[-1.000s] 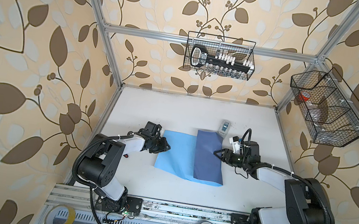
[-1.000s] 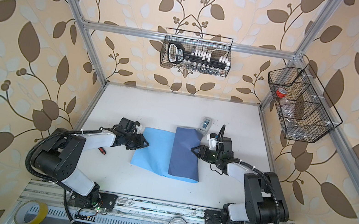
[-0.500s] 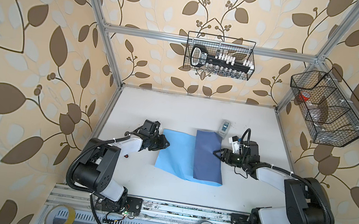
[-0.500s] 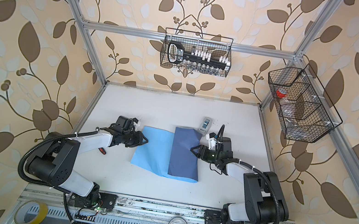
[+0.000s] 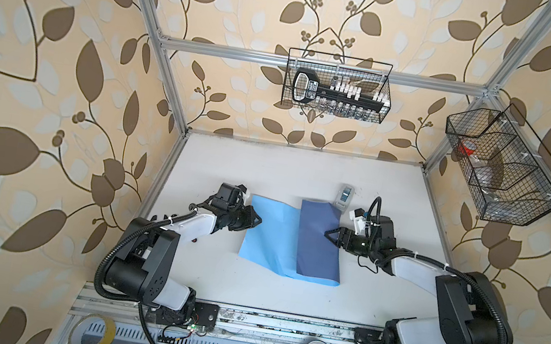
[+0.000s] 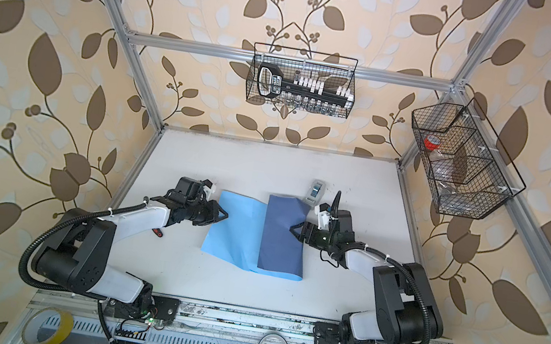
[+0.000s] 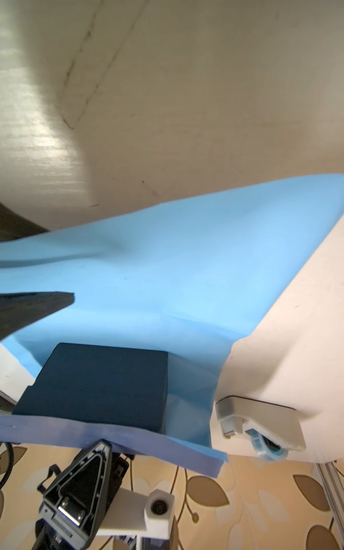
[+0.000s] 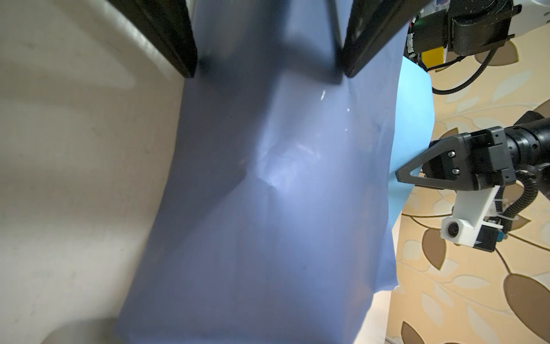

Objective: Wrap a gift box in wrapping paper
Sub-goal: Fold the wrapping paper for the gift box.

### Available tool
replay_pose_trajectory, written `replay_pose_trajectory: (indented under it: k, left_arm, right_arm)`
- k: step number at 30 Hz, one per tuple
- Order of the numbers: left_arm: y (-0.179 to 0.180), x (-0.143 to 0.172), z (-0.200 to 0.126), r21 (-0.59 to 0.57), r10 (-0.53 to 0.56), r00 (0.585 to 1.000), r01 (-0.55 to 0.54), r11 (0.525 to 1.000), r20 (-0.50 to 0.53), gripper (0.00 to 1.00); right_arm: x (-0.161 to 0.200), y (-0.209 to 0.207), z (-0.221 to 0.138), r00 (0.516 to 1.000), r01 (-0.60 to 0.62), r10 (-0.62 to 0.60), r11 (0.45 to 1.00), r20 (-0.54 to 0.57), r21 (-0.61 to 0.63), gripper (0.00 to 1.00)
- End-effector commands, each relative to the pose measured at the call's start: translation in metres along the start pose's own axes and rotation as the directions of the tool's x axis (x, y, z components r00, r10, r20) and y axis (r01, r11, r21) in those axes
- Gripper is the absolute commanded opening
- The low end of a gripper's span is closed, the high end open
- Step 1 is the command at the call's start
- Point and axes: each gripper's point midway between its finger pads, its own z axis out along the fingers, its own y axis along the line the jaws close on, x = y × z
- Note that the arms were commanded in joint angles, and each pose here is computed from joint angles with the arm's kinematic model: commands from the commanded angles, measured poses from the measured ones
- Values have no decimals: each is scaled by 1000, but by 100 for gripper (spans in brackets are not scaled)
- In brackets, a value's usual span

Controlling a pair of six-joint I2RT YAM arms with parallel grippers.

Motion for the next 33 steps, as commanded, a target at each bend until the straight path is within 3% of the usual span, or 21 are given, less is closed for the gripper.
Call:
replay_pose_trajectory:
  k: [1, 18, 33]
  left_arm:
    - [-12, 4, -11, 60, -15, 1000, 15, 998, -1, 25]
    - [-19, -13, -36, -8, 25, 996, -24, 1000, 81, 22]
    - [-25, -12, -37, 23, 28, 997, -29, 999, 69, 18]
  right_arm:
    - [50, -51, 1, 989, -22, 60, 965, -138, 263, 80]
    - [50, -51, 0, 989, -13, 53, 961, -138, 276, 80]
    - [38, -55, -9, 993, 18, 23, 937, -113, 348, 92]
